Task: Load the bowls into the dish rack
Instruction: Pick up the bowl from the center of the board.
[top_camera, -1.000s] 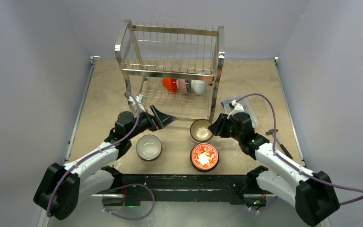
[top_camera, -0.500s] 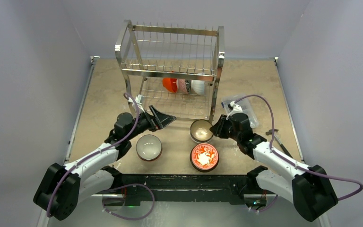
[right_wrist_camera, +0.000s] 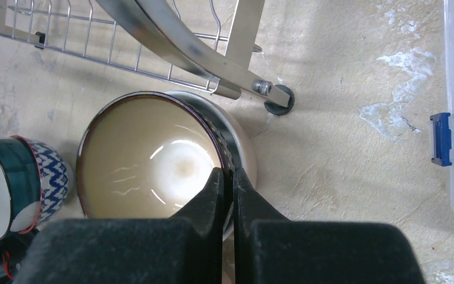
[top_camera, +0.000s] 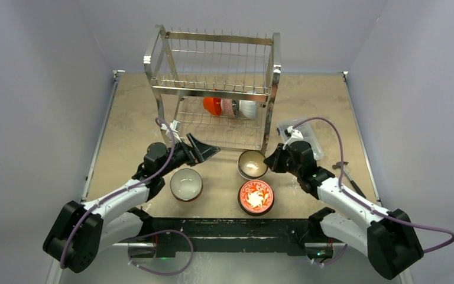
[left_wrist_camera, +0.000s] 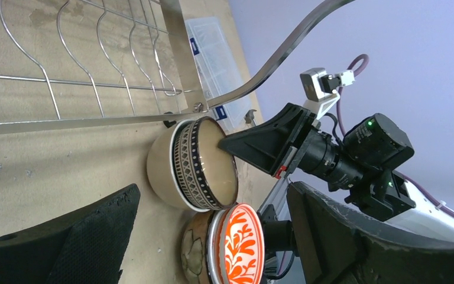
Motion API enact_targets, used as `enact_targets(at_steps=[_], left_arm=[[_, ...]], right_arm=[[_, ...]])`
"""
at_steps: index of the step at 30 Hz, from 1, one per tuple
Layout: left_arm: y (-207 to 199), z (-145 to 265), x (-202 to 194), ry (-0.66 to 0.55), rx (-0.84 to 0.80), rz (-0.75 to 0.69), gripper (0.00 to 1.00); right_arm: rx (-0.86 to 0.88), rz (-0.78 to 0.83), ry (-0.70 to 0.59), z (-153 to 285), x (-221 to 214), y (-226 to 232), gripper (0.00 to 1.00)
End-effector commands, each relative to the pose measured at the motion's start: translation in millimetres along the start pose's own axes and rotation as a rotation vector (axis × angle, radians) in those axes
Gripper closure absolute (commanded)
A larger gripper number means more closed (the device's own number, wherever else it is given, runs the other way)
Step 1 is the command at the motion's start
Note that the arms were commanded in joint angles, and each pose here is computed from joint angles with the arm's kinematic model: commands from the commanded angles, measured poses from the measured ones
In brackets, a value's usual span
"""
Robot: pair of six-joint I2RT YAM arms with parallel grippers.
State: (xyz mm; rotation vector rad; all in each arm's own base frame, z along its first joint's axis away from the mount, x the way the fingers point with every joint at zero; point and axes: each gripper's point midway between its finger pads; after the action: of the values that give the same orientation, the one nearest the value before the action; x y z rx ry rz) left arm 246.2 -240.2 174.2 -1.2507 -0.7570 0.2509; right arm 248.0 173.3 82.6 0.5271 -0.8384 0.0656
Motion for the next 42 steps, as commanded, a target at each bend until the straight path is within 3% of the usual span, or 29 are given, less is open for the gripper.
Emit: enact_targets(at_steps=[1, 19, 31, 42], left_arm=[[-6, -2, -2, 0.004, -0.040, 0.001, 0.06], [-15, -25, -42, 0.098, -0.079, 0.013, 0.04], [-19, -37, -55, 0.135, -0.125, 0.050, 0.08], [-41, -44, -71, 0.199, -0.228, 0.091, 0.14]], right_arm=[[0.101, 0.026, -0.063, 11, 29, 28, 1.00], [0.206, -0.009, -0.138, 22, 51, 52, 1.00], [0.246, -0.036, -0.220, 45, 69, 63, 1.00], [0.313, -0.043, -0.209, 47, 70, 76, 1.00]])
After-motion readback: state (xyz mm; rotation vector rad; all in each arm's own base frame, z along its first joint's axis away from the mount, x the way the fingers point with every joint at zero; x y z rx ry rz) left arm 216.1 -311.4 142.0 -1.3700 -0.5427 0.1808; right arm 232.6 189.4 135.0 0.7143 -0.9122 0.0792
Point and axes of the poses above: each gripper's point midway between its finger pads, its own z axis back along the fingers, its own y axis along the line the jaws close on, x = y × z, and after that the axes turned 7 degrees about z, right-handed
